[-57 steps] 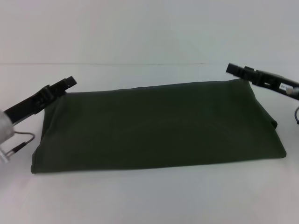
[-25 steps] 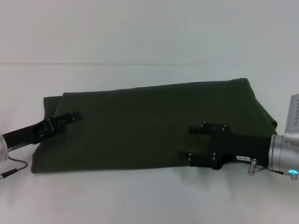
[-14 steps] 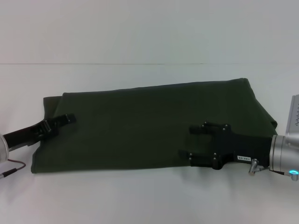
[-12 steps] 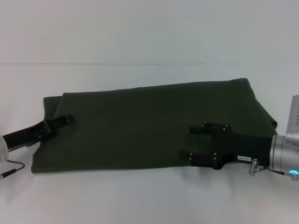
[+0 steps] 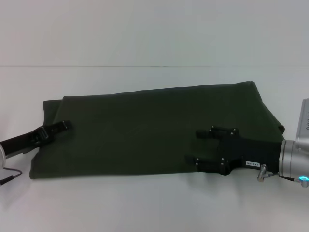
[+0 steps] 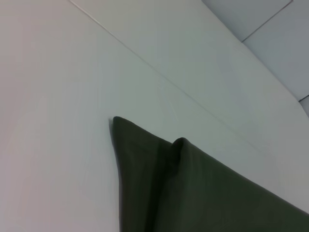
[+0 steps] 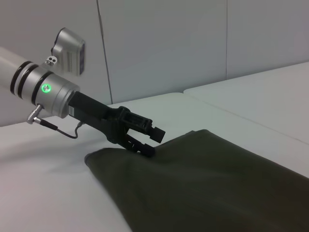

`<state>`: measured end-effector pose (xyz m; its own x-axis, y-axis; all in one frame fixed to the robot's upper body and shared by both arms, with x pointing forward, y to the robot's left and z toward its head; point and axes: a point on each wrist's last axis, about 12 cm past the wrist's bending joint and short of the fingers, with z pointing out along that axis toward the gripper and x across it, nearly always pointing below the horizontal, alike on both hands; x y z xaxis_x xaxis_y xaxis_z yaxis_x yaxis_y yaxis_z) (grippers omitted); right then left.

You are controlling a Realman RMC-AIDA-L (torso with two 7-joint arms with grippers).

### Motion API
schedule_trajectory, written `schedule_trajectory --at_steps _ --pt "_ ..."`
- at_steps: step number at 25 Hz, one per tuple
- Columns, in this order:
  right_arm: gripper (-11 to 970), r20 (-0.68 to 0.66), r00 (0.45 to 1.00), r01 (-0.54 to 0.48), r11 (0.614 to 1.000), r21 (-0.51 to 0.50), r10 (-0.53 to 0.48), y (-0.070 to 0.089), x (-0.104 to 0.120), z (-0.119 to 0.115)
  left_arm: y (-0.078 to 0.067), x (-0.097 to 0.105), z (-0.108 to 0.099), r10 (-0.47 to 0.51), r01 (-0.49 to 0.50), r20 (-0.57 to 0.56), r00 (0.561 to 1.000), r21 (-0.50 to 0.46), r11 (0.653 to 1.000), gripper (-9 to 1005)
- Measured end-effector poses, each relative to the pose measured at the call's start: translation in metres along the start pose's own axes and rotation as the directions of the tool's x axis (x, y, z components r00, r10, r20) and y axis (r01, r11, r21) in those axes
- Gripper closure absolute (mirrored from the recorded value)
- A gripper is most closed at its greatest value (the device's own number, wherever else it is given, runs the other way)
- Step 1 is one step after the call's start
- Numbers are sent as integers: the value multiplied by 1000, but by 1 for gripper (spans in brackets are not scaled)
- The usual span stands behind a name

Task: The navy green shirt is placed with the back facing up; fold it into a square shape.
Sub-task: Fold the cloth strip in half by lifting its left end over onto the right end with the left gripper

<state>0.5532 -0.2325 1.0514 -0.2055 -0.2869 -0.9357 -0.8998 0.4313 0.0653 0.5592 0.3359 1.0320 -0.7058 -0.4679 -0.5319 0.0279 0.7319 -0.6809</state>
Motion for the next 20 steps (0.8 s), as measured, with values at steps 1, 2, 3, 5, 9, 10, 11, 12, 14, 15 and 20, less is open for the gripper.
schedule_trajectory --at_steps 1,2,3,5,9,10,11,12,14,15,20 --pt "135 0 1000 1 1000 0 -1 0 0 0 1 -1 -1 -3 3 3 1000 -2 1000 81" --pt "135 1 1000 1 1000 0 -1 0 0 0 1 -4 -3 -6 6 8 1000 -3 1000 81" --pt "134 1 1000 2 1000 0 -2 0 0 0 1 -8 -5 -7 8 9 1000 -4 1000 81" --pt "133 2 1000 3 1000 0 -3 0 -1 0 1 -15 -10 -8 8 2 1000 -2 1000 81" --pt "133 2 1000 4 1000 0 -4 0 -1 0 -2 -28 -22 -7 7 -18 1000 29 1000 81" --pt "134 2 1000 5 1000 0 -5 0 -1 -1 -3 -31 -25 -6 7 -20 1000 43 999 81" --pt "134 3 1000 5 1000 0 -5 0 -1 -1 -4 -32 -26 -5 6 -19 1000 47 999 81" --pt "134 3 1000 5 1000 0 -5 0 -1 -1 -4 -34 -28 -5 5 -18 1000 50 999 81" --pt "134 3 1000 6 1000 0 -6 0 -1 -1 -3 -38 -32 3 -2 -32 999 31 1000 81" --pt "134 3 1000 7 1000 -1 -7 0 -1 -1 -2 -40 -33 8 -8 -46 999 14 1000 82" --pt "133 1 1000 14 1000 -5 -14 0 -2 0 -1 -52 -33 7 -20 -155 988 -81 996 83"
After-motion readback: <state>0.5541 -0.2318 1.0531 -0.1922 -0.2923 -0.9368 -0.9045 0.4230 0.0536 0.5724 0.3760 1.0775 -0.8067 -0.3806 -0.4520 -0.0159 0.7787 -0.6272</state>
